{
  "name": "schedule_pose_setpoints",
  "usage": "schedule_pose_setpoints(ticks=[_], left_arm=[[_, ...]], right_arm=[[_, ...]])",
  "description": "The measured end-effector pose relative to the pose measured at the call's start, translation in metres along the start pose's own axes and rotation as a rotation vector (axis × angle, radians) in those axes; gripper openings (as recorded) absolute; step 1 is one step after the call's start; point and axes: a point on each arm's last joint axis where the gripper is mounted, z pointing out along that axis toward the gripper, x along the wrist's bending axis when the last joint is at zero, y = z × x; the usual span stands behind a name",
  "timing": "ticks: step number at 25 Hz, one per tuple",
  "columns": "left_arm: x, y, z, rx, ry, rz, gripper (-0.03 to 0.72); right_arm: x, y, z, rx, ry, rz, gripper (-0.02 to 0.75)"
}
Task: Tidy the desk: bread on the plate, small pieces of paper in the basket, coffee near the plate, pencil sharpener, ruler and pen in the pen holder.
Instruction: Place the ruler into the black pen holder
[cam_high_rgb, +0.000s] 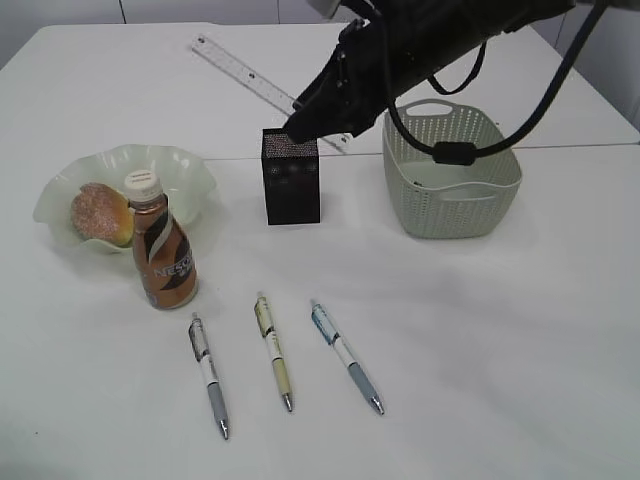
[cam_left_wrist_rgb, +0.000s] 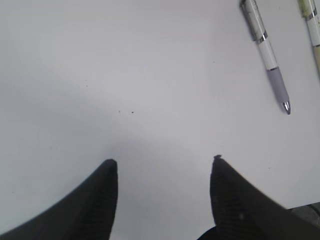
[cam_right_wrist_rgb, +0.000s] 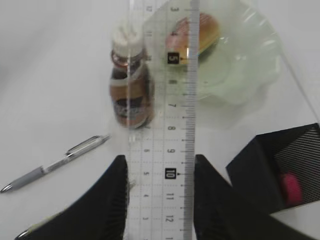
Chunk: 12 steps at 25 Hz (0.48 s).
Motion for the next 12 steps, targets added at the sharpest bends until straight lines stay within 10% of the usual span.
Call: schedule_pose_setpoints(ticks=[12], left_arm=[[0.001, -0.002, 0.0, 0.023, 0.014, 0.015, 0.433]], right_arm=[[-0.064, -0.044, 0.046, -0.483, -0.164, 0.227, 0.271]])
